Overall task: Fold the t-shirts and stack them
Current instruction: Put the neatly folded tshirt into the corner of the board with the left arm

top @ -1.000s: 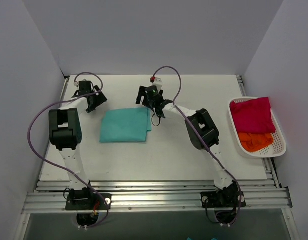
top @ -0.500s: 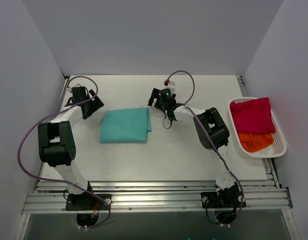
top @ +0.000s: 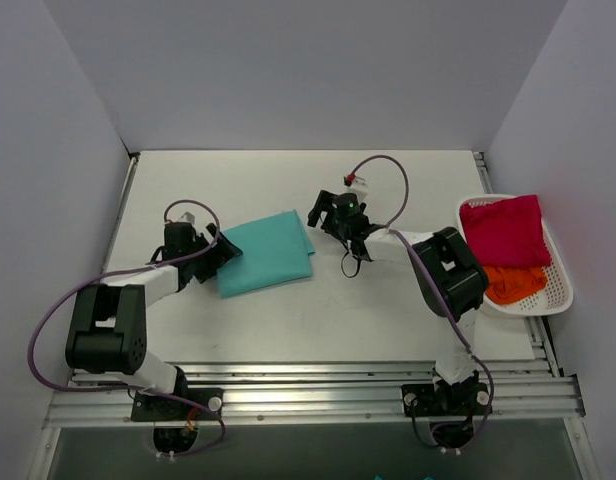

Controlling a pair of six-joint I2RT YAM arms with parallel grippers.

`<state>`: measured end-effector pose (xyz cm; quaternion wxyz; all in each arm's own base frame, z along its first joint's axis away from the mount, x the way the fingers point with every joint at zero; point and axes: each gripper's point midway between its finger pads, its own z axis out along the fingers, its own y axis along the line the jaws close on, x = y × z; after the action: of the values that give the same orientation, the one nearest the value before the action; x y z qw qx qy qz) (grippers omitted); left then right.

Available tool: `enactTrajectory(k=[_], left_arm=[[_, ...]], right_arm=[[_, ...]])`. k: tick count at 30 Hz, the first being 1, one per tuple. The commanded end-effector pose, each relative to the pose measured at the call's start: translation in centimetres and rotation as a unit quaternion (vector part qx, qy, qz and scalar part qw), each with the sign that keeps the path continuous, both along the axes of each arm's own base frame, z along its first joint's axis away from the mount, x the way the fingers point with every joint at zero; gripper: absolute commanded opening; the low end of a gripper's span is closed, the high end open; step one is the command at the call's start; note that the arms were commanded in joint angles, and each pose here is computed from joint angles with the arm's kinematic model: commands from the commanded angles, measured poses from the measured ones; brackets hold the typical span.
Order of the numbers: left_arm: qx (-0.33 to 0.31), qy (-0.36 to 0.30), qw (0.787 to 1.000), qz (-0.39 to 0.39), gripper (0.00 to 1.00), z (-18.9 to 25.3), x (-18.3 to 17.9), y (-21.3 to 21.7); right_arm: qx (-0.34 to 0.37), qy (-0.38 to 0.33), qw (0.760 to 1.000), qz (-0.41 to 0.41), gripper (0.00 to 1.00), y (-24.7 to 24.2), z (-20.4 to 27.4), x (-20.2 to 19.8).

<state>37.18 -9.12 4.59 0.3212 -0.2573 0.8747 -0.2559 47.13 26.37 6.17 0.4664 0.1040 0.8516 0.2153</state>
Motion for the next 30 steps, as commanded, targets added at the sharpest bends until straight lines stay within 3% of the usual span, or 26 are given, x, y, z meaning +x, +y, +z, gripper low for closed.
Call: enactTrajectory(k=[1,3,4,7,9,10,16,20,24,26,27,29,30], left_arm=[[-0.022,-0.015,1.0,-0.004,0.94,1.2,-1.2,-1.0],[-0.026,-0.024,0.999,-0.009,0.99,1.8,-1.5,-1.3],[-0.026,-0.032,0.999,-0.009,0.93,2.3,-1.6,-1.3],[-0.01,-0.031,0.999,0.001,0.57,1.8,-1.8,-0.6],[-0.004,-0.036,0.999,0.004,0.14,1.3,-1.2,-0.6],[-0.002,-0.019,1.0,0.005,0.02,0.0,-1.2,-0.5],[0.022,-0.017,1.0,-0.01,0.02,-2.0,3.6,-0.5],[0.095,-0.014,0.995,-0.016,0.02,0.2,7.7,1.2],[0.151,-0.044,0.987,0.015,0.02,5.7,14.6,3.8],[0.184,-0.03,0.982,0.029,0.02,6.2,16.2,6.0],[0.192,-0.042,0.98,0.037,0.02,7.2,18.8,6.7],[0.215,-0.024,0.975,0.041,0.02,6.7,20.1,8.4],[0.231,0.004,0.972,0.042,0.02,4.2,20.7,9.0]], right_arm=[[0.013,-0.036,0.999,-0.021,0.8,-0.7,3.3,0.2],[0.005,-0.036,0.999,-0.026,0.8,-1.0,3.3,0.3],[0.001,-0.032,0.999,-0.028,0.8,-1.2,3.1,0.2],[-0.008,-0.032,0.999,-0.032,0.8,-1.6,3.0,0.2],[-0.007,-0.03,0.999,-0.034,0.8,-1.9,2.8,0.4],[-0.007,-0.031,0.999,-0.035,0.8,-2.0,2.7,0.4],[0.007,-0.03,0.999,-0.031,0.79,-2.0,2.2,0.9],[0.015,-0.03,0.999,-0.023,0.79,-1.5,2.0,1.3],[0.026,-0.028,0.999,-0.016,0.79,-1.2,1.7,1.9],[0.032,-0.026,0.999,-0.014,0.79,-1.2,1.4,2.2],[0.036,-0.027,0.999,-0.011,0.79,-1.1,1.4,2.4],[0.043,-0.023,0.999,-0.009,0.79,-1.3,1.0,2.7],[0.048,-0.027,0.998,-0.007,0.78,-1.2,1.2,3.0]])
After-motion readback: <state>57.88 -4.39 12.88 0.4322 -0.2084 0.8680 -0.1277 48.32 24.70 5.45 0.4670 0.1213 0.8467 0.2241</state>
